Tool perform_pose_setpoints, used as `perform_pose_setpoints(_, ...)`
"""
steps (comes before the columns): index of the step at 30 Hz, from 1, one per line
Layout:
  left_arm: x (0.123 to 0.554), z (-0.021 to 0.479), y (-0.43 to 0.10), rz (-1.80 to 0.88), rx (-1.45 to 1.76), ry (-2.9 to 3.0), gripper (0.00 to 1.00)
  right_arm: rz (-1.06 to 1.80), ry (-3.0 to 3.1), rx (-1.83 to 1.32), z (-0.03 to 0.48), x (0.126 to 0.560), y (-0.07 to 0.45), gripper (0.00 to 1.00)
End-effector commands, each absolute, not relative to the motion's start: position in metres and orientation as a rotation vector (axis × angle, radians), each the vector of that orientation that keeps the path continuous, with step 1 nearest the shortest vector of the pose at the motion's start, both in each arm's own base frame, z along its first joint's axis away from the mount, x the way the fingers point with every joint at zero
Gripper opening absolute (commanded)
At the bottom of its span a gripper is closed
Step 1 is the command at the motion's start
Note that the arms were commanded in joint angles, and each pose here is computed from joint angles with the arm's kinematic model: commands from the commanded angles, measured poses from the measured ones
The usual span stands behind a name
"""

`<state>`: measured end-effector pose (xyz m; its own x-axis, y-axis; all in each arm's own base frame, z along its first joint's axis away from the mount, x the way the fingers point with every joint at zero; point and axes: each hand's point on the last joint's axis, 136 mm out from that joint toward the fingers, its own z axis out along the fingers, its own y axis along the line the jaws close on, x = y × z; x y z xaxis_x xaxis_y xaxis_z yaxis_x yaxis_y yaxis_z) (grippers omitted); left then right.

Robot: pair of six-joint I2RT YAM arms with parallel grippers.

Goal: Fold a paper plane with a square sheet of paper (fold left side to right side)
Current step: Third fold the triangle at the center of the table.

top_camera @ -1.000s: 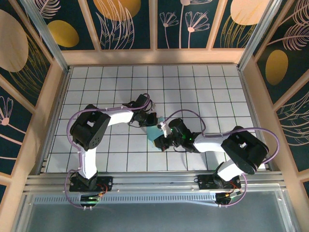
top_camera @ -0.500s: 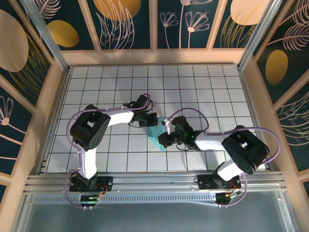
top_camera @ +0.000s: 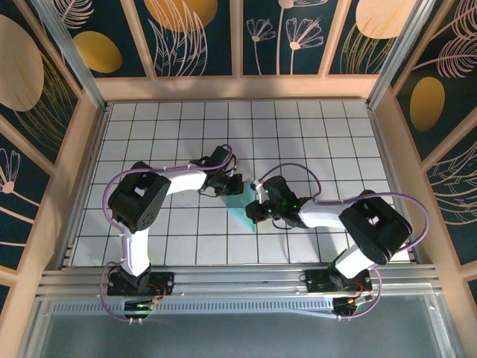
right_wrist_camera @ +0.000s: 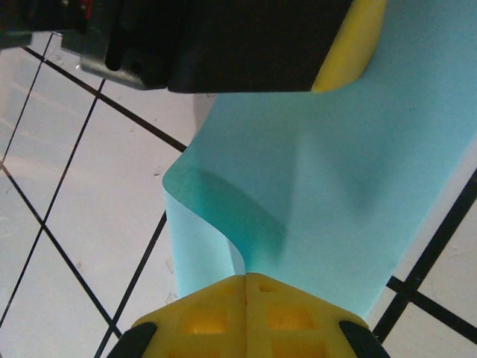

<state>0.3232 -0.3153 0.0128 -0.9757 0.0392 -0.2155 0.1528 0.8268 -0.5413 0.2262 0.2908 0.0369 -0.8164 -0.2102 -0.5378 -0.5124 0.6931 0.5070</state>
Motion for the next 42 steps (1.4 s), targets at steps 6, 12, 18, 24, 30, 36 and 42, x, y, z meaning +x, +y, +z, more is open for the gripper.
perform_pose_setpoints(6, 0.305, -0.015, -0.293, -0.705, 0.130, 2.919, 0.00, 0.854, 2.473, -0.540, 0.034, 0.239, 0.285, 0.00)
perform_pose_setpoints(12, 0.304, -0.016, -0.292, -0.700, 0.131, 2.922, 0.00, 0.833, 2.472, -0.525, 0.034, 0.242, 0.282, 0.00)
perform_pose_setpoints(18, 0.304, -0.015, -0.292, -0.698, 0.130, 2.922, 0.00, 0.818, 2.482, -0.534, 0.031, 0.242, 0.280, 0.00)
perform_pose_setpoints(24, 0.304, -0.017, -0.292, -0.695, 0.131, 2.927, 0.00, 0.797, 2.484, -0.525, 0.030, 0.244, 0.278, 0.00)
perform_pose_setpoints(30, 0.304, -0.016, -0.291, -0.691, 0.129, 2.924, 0.00, 0.786, 2.484, -0.521, 0.029, 0.247, 0.278, 0.00)
perform_pose_setpoints(36, 0.304, -0.017, -0.291, -0.691, 0.128, 2.925, 0.00, 0.788, 2.483, -0.525, 0.029, 0.248, 0.279, 0.00)
perform_pose_setpoints(42, 0.304, -0.017, -0.291, -0.690, 0.127, 2.926, 0.00, 0.792, 2.483, -0.527, 0.029, 0.248, 0.280, 0.00)
